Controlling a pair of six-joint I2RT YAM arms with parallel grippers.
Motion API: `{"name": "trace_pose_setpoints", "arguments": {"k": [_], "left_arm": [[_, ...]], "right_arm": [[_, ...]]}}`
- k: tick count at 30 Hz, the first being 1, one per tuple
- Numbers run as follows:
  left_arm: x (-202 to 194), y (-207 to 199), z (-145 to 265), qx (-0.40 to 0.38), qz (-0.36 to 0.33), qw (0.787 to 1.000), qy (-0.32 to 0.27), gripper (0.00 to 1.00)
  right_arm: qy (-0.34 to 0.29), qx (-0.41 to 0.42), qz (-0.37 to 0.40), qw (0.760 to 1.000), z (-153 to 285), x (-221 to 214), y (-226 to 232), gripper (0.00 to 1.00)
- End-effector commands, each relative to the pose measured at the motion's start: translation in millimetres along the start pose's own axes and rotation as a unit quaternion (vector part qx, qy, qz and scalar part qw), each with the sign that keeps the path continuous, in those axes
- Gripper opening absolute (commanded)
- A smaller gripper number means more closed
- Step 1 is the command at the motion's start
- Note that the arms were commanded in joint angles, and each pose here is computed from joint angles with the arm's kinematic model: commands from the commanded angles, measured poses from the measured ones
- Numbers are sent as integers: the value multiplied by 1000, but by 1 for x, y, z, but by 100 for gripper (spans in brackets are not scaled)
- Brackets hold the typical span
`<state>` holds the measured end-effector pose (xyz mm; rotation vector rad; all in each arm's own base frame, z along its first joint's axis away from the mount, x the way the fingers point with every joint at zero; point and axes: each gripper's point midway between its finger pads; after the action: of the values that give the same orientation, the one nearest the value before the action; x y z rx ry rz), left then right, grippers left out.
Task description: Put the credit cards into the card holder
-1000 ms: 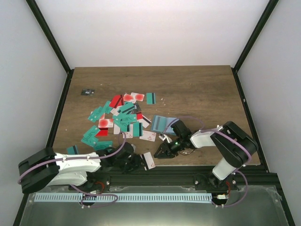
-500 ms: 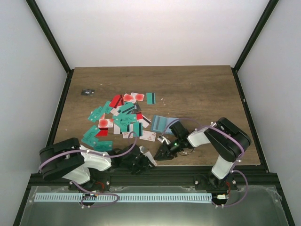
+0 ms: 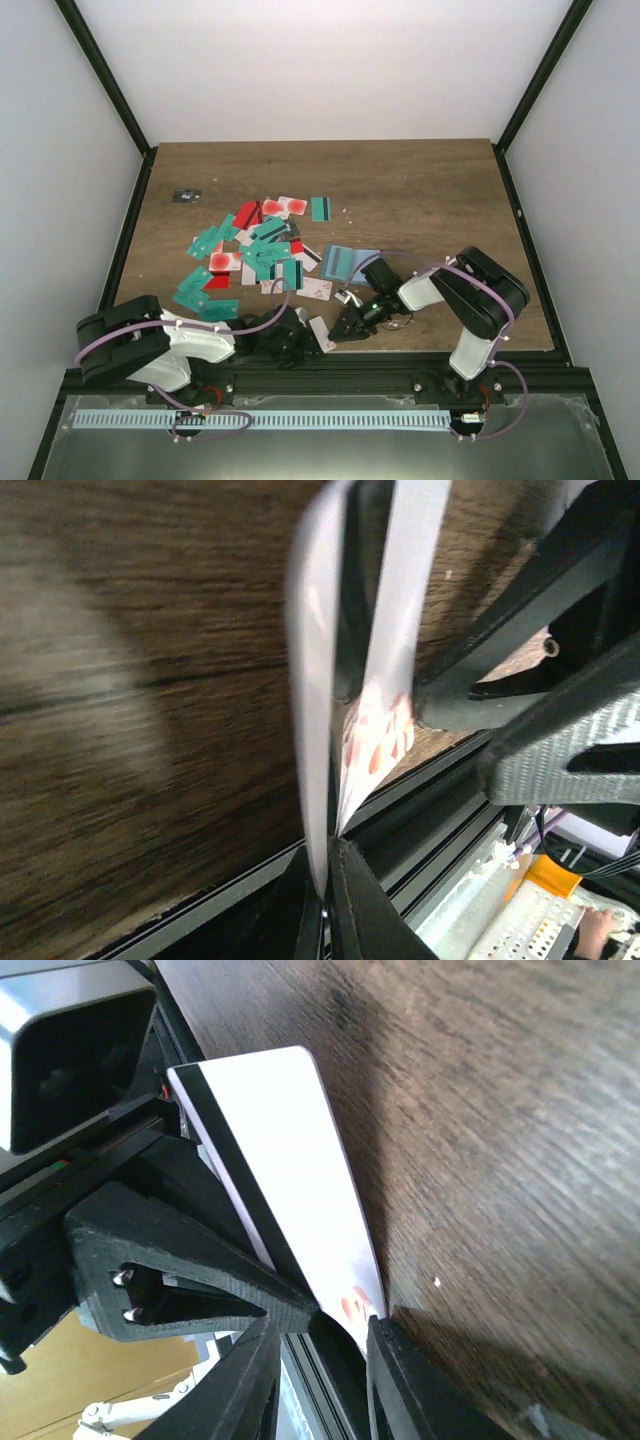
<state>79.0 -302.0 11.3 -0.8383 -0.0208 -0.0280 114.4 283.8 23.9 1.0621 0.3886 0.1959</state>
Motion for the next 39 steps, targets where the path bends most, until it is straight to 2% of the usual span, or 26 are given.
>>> {"name": "trace_pose_setpoints", "arguments": {"k": [1, 20, 39], "left_arm": [[36, -1, 7, 31, -11, 996, -85, 4], [37, -8, 34, 40, -35, 993, -103, 4], [39, -24, 69, 13, -86, 990, -112, 4]], "right_arm": [[11, -14, 3, 1000, -7, -1, -7, 27], [-84, -49, 59, 994, 18, 25, 31, 30], [-201, -72, 83, 973, 59, 40, 73, 36]]}}
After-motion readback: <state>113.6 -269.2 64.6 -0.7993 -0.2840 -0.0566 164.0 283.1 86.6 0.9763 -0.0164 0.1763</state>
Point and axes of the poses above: each gripper's point midway between its finger pads, its own z axis back along the fingers, its own y axis along the line the jaws close on, x = y × z, and after that the axes turned 11 degrees about -z, right-handed
